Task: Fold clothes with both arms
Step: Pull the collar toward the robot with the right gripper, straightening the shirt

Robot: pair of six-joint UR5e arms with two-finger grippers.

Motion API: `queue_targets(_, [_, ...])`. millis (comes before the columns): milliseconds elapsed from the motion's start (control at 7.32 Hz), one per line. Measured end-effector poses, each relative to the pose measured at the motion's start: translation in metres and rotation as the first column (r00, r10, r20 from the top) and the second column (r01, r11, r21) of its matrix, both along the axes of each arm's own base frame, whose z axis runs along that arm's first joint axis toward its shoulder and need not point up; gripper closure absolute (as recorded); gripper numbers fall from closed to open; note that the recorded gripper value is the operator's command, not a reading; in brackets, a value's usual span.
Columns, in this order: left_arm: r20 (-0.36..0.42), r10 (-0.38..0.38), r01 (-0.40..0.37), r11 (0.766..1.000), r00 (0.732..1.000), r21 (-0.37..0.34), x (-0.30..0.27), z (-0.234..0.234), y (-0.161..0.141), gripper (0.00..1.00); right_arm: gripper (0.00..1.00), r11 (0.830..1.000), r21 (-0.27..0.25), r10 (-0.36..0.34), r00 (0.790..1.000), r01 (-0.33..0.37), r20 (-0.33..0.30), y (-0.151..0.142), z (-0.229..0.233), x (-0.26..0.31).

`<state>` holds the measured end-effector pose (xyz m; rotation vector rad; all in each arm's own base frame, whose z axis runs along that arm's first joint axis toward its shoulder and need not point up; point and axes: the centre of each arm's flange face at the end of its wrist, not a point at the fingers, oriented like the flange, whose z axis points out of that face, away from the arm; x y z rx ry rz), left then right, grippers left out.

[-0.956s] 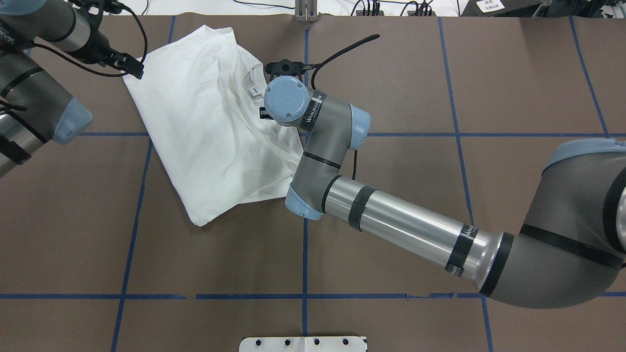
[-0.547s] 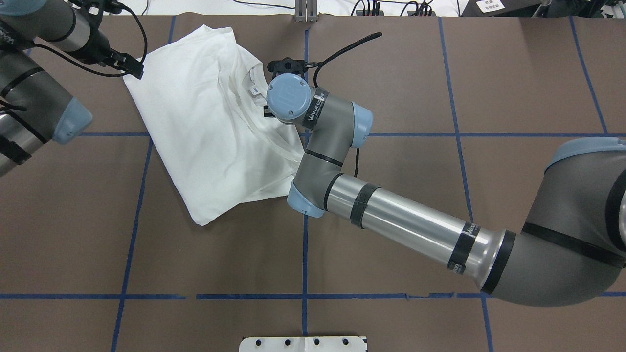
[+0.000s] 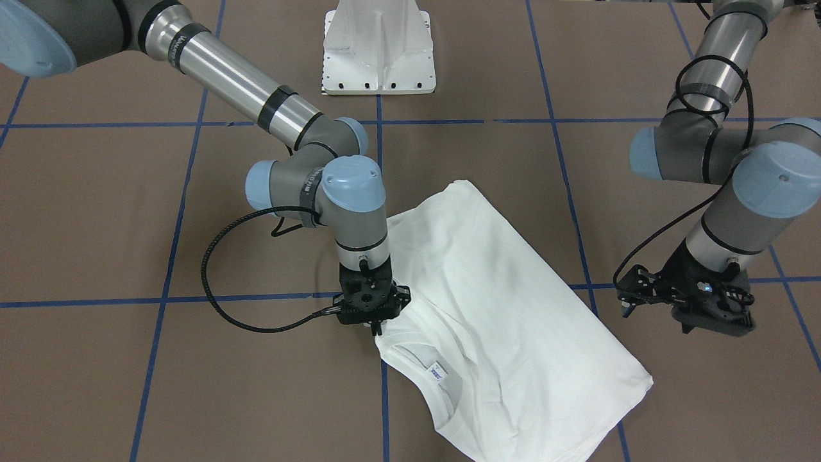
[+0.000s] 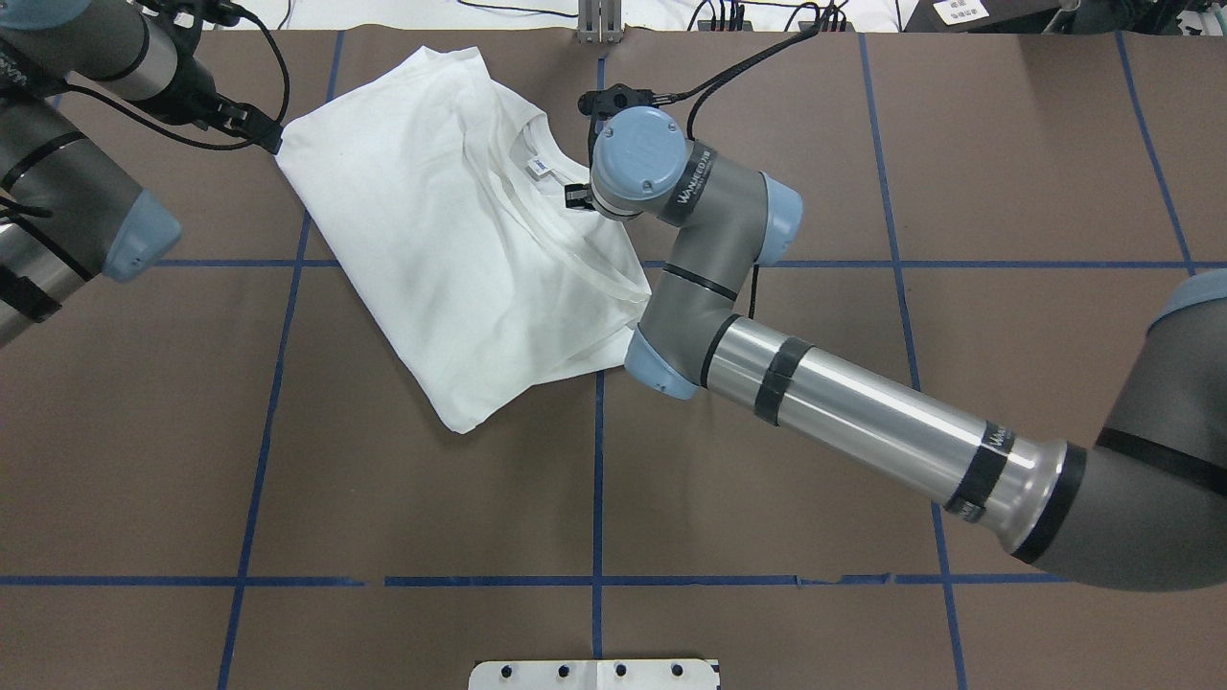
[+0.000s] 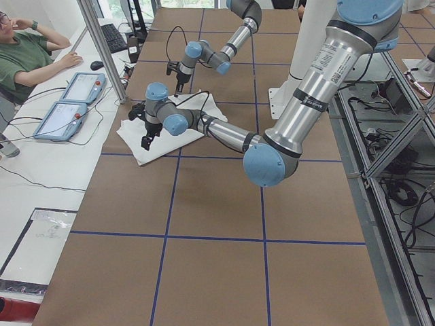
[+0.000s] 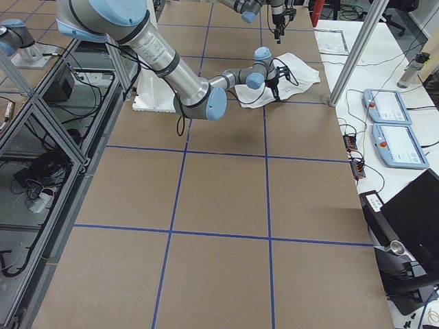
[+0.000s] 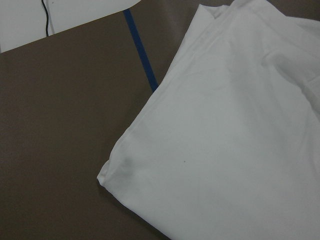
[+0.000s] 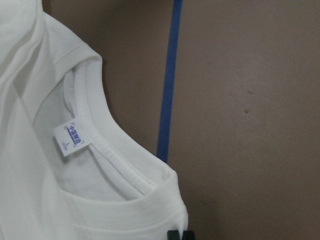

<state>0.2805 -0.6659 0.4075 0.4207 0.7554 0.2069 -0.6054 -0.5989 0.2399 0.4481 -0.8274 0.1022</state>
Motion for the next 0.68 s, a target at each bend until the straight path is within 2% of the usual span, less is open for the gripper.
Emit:
queue_targets(273, [-0.001, 0.000, 0.000, 1.000, 1.000, 0.001, 0.000, -0.001, 0.000, 0.00, 1.00, 1.000, 0.000, -0.023, 1.000, 0.023, 0.016, 0.055, 0.027, 0.039])
queue_targets(683, [-0.001, 0.001, -0.001, 1.000, 1.000, 0.000, -0.002, 0.002, 0.005, 0.00, 1.00, 0.999, -0.008, -0.046, 0.999, 0.046, 0.007, 0.173, 0.032, 0.064])
